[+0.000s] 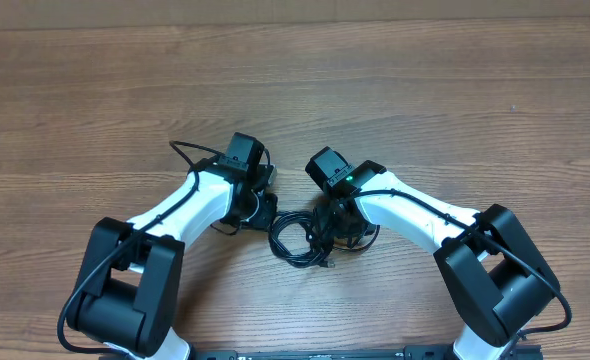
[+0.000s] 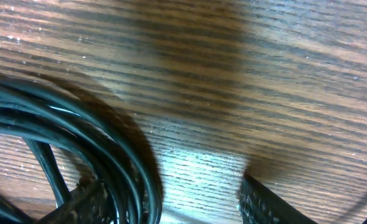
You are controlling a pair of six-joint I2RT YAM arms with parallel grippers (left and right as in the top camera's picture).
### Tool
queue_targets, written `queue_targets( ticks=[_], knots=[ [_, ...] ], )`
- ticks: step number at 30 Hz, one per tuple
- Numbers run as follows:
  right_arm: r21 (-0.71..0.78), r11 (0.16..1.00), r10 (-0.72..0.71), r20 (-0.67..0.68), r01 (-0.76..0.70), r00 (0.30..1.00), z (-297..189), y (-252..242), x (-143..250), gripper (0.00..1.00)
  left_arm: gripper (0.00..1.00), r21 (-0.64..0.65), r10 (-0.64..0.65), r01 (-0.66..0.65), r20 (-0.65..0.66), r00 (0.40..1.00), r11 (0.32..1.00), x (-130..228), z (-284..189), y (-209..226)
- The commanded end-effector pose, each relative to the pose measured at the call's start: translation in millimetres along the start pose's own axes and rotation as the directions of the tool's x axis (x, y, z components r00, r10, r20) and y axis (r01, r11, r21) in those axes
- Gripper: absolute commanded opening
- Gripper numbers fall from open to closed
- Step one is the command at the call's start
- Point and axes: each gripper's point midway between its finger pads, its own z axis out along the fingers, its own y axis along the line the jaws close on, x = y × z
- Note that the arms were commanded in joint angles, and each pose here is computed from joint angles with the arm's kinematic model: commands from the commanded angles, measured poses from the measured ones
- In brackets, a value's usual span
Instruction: Untangle cables
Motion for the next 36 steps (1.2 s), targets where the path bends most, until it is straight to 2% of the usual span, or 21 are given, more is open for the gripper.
queue_targets(
  ticks=[1,21,26,28,31,34,36],
  knots=[
    [0.082,0.997,0.016,-0.066,-0.01,0.998,27.6,-22.0,17.0,0.61,0.3,-0.127,0.01,-0.022,-0.098,0.995,0.992,29.9,23.4,22.5],
    [0.09,0.996,0.016,-0.059,-0.01,0.998,27.8,-23.6,15.6,0.62,0.26,-0.181,-0.008,-0.008,-0.089,0.996,0.983,30.5,23.8,24.3],
    [0.09,0.996,0.015,-0.059,-0.01,0.998,27.8,-23.5,15.8,0.62,0.32,-0.175,-0.003,-0.009,-0.069,0.998,0.984,25.3,24.4,23.0],
    [0.089,0.996,0.016,-0.059,-0.011,0.998,27.8,-23.5,15.7,0.62,0.24,-0.176,-0.003,-0.009,-0.07,0.998,0.984,25.5,24.4,23.1],
    [0.09,0.996,0.016,-0.059,-0.011,0.998,27.8,-23.5,15.7,0.62,0.28,-0.177,-0.005,-0.009,-0.075,0.997,0.984,26.8,24.2,23.3],
    [0.09,0.996,0.016,-0.058,-0.011,0.998,27.8,-23.5,15.6,0.62,0.19,-0.177,-0.005,-0.009,-0.077,0.997,0.984,27.3,24.2,23.4],
    [0.089,0.996,0.016,-0.059,-0.011,0.998,27.8,-23.5,15.7,0.62,0.18,-0.178,-0.005,-0.009,-0.077,0.997,0.984,27.4,24.1,23.6]
  ],
)
